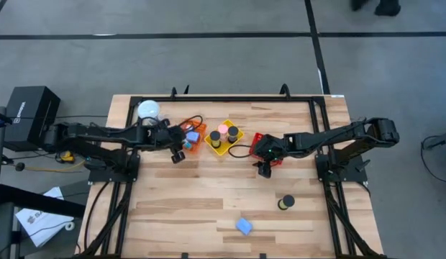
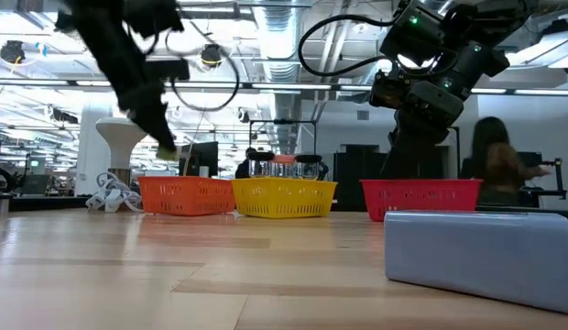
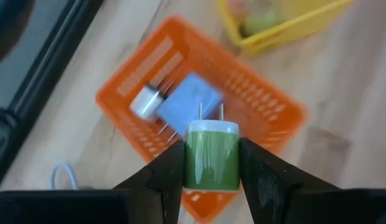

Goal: Pick & Place Office items
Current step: Put the green charger adapter into the orange bin, then put the blue charger adapter in the orange bin

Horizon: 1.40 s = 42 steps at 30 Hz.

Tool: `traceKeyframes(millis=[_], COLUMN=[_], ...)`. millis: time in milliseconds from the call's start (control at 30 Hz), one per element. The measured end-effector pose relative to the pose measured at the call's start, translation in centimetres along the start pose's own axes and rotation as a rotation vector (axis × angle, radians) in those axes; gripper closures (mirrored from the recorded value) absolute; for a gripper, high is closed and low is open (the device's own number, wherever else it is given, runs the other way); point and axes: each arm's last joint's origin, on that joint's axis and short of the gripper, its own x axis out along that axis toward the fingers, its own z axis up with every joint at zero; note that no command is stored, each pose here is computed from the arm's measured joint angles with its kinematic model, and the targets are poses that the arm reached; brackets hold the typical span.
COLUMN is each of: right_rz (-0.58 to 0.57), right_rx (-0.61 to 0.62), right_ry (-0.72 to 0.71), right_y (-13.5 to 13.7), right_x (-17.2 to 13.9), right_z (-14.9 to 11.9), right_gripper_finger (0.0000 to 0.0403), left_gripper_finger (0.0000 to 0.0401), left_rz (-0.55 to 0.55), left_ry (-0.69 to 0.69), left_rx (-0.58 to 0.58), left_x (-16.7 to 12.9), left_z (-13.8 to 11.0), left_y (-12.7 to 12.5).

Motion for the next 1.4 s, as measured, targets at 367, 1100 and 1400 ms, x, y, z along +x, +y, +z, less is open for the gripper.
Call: traceKeyframes(millis=[367,1100,1400], right_rz=[0.008,0.026,0.032], right_rx=[0.001,0.003,0.004], right_ry=[-0.042,-0.144,-0.179], right_y=[0.1,0.2,0.3], right_x=[0.0,-0.1,-0.2], right_z=[0.4,1.4,1.7], right_gripper_finger=[0.0163,0.0163,0.0163], left_gripper_finger=[0.0255,0.0191,0.0191], left_rz=[-0.031,-0.083,-0.171], left_ry=[0.024,-0.335,-0.449], left_rx=[-0.041,-0.168,-0.144], left_x=[2.6,0.1,-1.4], left_z=[-2.9,0.0,0.7], left_y=[0.2,0.6,-1.1])
